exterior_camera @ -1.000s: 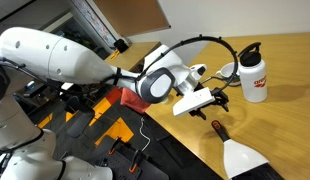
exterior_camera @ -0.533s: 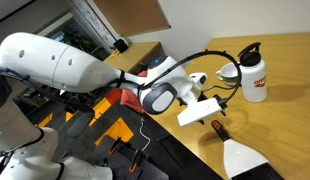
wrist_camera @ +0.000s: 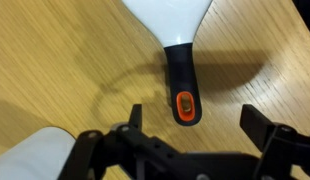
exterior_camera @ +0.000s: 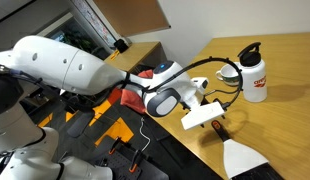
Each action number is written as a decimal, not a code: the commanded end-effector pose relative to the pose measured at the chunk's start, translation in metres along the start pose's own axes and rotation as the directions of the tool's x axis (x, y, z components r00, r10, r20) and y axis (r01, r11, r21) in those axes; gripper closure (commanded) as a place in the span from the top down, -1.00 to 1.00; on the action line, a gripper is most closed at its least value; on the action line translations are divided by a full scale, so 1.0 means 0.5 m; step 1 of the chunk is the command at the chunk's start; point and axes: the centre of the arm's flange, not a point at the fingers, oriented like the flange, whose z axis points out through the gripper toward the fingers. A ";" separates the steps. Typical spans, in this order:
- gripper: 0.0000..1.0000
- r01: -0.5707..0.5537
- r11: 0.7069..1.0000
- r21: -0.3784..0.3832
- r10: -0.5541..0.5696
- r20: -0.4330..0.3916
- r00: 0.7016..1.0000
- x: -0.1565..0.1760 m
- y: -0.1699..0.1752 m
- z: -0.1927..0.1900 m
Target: Move the candies from the white cup to the bowl and close it
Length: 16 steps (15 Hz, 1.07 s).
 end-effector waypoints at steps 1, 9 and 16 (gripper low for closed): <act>1.00 0.061 0.998 0.019 -0.060 -0.028 0.998 -0.010 0.024 0.038; 1.00 0.132 0.990 0.041 -0.130 -0.052 0.990 -0.015 0.031 0.117; 1.00 0.140 0.988 0.058 -0.135 -0.088 0.987 0.006 0.033 0.161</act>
